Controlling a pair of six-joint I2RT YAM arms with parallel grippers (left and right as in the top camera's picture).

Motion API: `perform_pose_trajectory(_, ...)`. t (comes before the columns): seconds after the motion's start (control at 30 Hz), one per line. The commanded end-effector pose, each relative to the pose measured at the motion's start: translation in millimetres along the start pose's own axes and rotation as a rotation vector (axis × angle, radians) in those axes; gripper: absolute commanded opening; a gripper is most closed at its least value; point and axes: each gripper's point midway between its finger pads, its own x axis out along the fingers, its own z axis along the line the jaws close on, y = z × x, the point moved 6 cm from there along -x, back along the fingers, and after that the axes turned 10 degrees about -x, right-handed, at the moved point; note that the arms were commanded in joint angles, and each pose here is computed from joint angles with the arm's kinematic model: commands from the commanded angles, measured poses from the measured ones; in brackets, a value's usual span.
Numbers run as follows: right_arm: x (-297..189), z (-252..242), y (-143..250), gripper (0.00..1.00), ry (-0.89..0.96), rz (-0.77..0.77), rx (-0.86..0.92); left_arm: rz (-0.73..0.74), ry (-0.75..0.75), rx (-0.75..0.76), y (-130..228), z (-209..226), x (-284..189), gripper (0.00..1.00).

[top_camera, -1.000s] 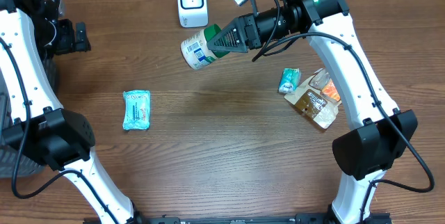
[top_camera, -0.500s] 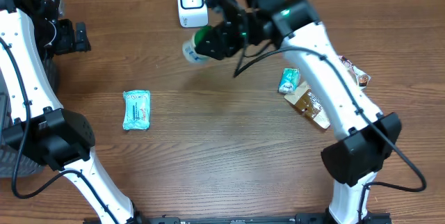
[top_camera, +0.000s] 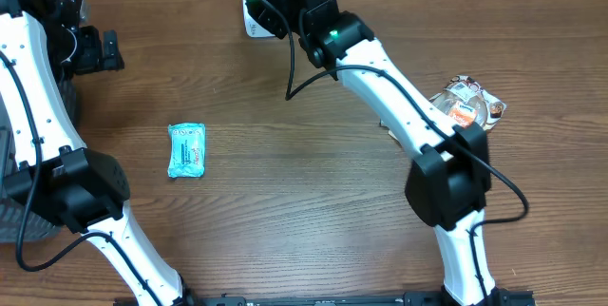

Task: Scan the item barcode
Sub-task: 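Tilt the jar and hold its side under the scanner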

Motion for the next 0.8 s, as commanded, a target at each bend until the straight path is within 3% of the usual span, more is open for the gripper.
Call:
perform_pose_trajectory(0.0, 15.6, -9.6, 5.7, 0.45, 0.098, -0.009, -0.183, -0.036, 0.006, 0.019, -1.1, -4.9, -11.4, 1.00)
perform_pose_trajectory(0.23, 45.8, -6.4, 17.7, 0.35, 0.186, -0.055, -0.396, -0.036, 0.006, 0.019, -1.1, -4.9, -11.4, 1.00)
perform_pose_trajectory(0.6, 69.0, -6.3, 46.4, 0.37, 0.240, -0.011, -0.648, -0.036, 0.006, 0.019, -1.1, -4.9, -11.4, 0.99)
perform_pose_trajectory(0.77, 67.9, -23.8, 59.4, 0.41, 0.265, 0.011, -0.670, -0.036, 0.006, 0.019, -1.1, -4.9, -11.4, 1.00)
